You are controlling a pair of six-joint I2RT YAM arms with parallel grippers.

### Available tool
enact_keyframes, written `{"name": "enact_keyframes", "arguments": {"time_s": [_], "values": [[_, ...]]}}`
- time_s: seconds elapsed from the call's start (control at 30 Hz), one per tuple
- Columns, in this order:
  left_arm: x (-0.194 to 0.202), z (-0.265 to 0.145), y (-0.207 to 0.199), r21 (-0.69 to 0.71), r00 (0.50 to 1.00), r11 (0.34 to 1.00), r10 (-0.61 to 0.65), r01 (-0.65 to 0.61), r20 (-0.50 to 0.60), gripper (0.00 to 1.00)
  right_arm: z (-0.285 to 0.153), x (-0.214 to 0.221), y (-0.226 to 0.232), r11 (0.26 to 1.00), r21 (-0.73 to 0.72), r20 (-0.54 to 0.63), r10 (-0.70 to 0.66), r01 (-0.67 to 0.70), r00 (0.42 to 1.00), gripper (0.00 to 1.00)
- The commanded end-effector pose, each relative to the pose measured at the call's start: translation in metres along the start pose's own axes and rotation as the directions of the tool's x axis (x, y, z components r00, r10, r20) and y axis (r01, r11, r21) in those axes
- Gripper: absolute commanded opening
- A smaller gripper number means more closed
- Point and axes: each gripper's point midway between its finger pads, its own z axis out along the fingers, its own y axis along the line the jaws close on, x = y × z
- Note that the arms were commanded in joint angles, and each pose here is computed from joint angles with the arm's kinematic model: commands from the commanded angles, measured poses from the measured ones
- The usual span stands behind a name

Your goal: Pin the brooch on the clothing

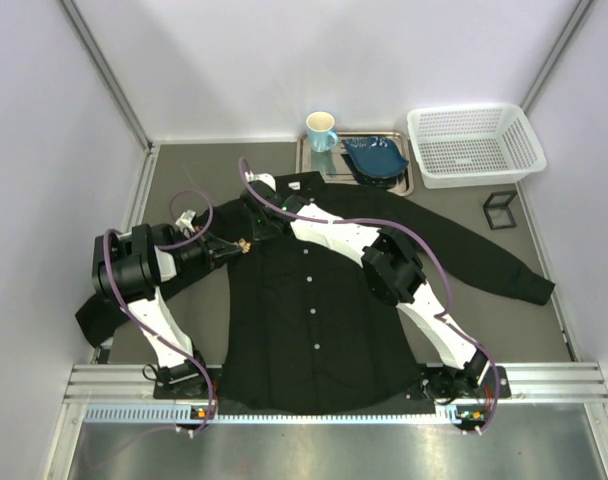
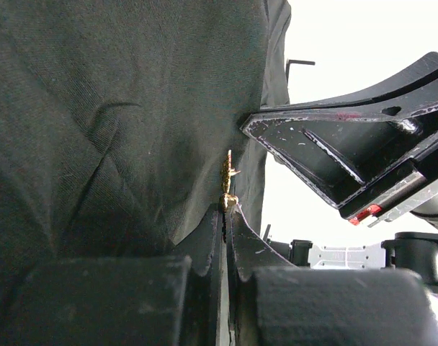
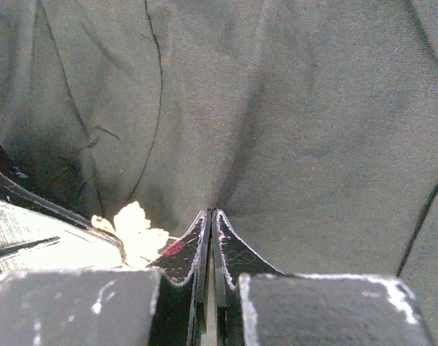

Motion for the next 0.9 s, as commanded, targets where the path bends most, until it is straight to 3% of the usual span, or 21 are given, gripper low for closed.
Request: {"name": "enact_keyframes", "arguments": {"time_s": [0.0,0.87], "values": [[-0.005,0.005,-0.009,0.038,0.998,0.997,0.067,-0.067,-0.016,0.0,-0.037,-0.045,0.019,0.997,-0.075,0.097,0.042,-0.035,0.994,0.0],[0.006,0.022,-0.011,0.051,0.996,0.997,0.067,-0.064,-0.066,0.0,-0.039,-0.047,0.026,0.993,-0.107,0.096,0.062,-0.051,0.993,0.0]]}}
